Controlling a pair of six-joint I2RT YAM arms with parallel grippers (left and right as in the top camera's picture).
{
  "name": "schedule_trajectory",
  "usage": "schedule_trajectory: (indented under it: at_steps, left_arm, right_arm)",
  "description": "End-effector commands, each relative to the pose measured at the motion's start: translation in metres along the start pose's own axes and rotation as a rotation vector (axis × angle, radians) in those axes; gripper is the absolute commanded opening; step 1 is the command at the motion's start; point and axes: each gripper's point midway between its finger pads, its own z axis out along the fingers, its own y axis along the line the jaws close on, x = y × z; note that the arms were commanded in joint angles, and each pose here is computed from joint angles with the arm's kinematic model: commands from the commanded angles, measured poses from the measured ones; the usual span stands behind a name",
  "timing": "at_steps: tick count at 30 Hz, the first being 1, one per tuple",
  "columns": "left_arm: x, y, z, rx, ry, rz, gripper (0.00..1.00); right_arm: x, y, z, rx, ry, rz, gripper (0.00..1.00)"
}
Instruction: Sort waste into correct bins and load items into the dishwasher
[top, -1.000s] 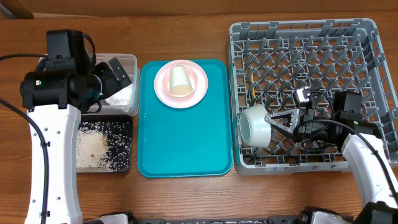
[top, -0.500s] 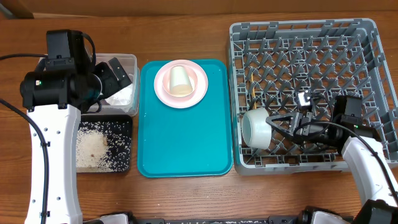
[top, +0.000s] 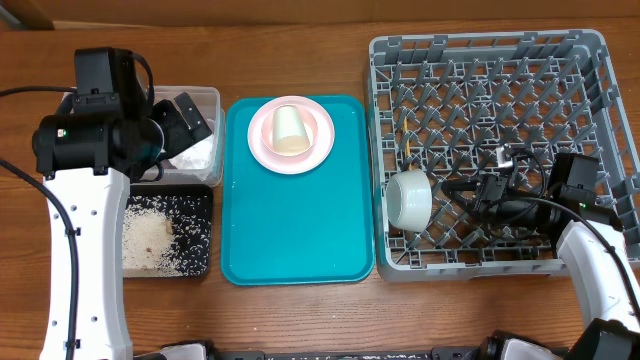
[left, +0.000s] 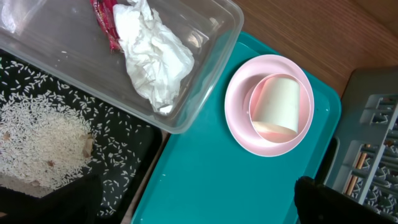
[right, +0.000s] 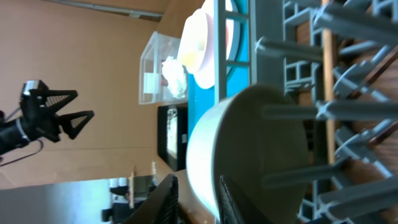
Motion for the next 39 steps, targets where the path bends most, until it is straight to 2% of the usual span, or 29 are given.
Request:
schedule_trajectory:
  at_steps: [1, 7, 12, 15, 18, 22, 26, 32, 39]
  left_arm:
    - [-0.004, -0.006, -0.008, 0.019, -0.024, 0.026, 1.0]
    - [-0.004, -0.005, -0.008, 0.019, -0.023, 0.026, 1.0]
    - [-0.004, -0.005, -0.008, 0.019, -0.024, 0.026, 1.0]
    - [-0.004, -0.006, -0.008, 0.019, -0.023, 0.026, 1.0]
    - [-0.004, -0.005, -0.008, 0.019, -0.024, 0.026, 1.0]
    - [-0.004, -0.005, -0.008, 0.019, -0.024, 0.026, 1.0]
    - [-0.004, -0.005, -0.008, 0.019, -0.024, 0.026, 1.0]
    - [-0.004, -0.006, -0.008, 0.019, -0.024, 0.026, 1.0]
    - [-0.004, -0.005, -0.008, 0.019, -0.023, 0.026, 1.0]
  right_arm:
    - [-0.007, -0.004, -0.001, 0.032, -0.025, -0.029, 0.25]
    - [-0.035, 0.026, -0.011, 0.039, -0.061, -0.057, 0.3]
    - [-0.044, 0.046, -0.008, 0.246, -0.051, -0.15, 0.33]
    - [-0.034, 0.058, 0.004, 0.348, 0.004, -0.238, 0.22]
    - [-0.007, 0.054, 0.029, 0.49, 0.103, -0.348, 0.04]
    - [0.019, 0.036, 0.041, 0.663, 0.2, -0.417, 0.04]
    - [0.035, 0.035, 0.052, 0.672, 0.262, -0.444, 0.04]
    - [0.033, 0.028, 0.052, 0.705, 0.262, -0.441, 0.04]
    - [0.043, 0.027, 0.063, 0.661, 0.302, -0.365, 0.04]
